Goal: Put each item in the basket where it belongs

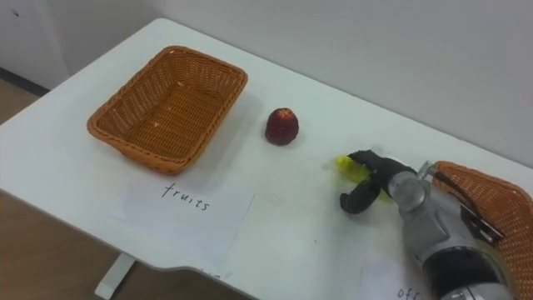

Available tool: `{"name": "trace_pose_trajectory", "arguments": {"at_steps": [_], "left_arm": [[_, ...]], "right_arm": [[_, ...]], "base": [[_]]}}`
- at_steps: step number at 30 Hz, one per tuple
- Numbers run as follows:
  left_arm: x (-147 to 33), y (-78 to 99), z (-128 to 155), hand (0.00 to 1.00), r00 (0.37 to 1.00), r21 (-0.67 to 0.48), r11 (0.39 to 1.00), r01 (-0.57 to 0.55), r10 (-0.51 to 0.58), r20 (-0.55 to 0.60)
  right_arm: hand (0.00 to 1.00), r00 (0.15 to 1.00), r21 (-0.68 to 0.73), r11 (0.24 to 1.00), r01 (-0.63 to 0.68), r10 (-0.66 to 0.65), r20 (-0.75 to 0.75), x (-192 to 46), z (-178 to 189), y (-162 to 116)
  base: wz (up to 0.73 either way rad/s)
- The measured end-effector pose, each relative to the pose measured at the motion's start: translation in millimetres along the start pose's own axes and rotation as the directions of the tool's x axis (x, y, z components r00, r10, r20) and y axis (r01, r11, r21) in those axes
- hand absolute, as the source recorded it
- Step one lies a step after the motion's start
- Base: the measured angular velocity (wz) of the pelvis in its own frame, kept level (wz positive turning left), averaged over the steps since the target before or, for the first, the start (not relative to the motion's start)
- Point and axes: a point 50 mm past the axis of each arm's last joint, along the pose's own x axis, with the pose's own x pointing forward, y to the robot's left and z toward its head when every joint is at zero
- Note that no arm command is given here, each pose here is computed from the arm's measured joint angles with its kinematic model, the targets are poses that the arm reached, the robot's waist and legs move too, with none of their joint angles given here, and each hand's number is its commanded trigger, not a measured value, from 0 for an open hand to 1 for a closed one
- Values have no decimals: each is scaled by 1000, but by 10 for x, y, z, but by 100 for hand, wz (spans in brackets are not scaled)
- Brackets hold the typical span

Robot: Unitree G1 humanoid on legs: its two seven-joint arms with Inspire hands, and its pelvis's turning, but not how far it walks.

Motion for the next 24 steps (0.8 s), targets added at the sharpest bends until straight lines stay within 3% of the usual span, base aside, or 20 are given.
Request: {"name": "trace_pose_trajectory", "arguments": {"at_steps": [24], "left_arm": [[18, 99, 176, 0, 998, -15, 999, -47, 48, 51]], "right_arm": [[100, 999, 10, 999, -38, 38, -1, -13, 44, -29]], "base": [[0]]}}
